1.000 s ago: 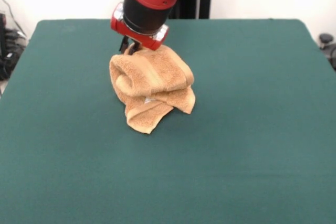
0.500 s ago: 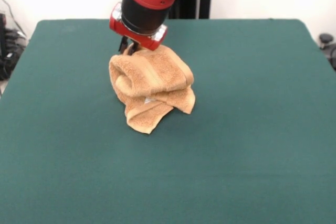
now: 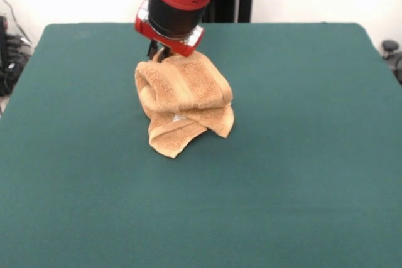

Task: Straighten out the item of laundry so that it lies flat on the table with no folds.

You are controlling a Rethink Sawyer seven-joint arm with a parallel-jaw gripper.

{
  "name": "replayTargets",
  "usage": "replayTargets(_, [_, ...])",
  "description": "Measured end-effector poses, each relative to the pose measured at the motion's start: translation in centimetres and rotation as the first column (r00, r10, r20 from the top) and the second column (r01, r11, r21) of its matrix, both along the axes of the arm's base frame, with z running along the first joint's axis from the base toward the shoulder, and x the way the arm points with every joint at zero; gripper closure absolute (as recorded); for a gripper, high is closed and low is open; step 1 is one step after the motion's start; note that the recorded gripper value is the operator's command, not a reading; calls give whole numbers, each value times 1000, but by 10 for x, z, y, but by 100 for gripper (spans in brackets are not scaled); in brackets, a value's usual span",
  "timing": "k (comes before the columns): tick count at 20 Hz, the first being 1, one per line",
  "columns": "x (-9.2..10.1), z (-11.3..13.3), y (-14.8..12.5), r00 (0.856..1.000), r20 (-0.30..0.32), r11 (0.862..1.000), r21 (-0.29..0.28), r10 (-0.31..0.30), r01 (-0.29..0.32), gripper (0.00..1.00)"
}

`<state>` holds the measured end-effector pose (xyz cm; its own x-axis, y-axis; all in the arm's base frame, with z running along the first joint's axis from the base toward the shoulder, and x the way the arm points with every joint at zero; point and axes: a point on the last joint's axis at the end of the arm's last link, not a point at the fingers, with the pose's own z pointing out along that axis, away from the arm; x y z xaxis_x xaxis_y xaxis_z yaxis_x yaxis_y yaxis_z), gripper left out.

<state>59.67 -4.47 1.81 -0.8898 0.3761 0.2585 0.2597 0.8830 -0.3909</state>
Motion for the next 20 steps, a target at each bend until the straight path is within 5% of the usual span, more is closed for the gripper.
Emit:
replayTargets(6, [-1,2,3,999,-22,999,15,-28,28,100])
replayTargets(14, [-8,10,5,984,-119,987,70,-134,143,100])
replayTargets(20, [-8,18,-3,939,-207,940,149,-274,307,100])
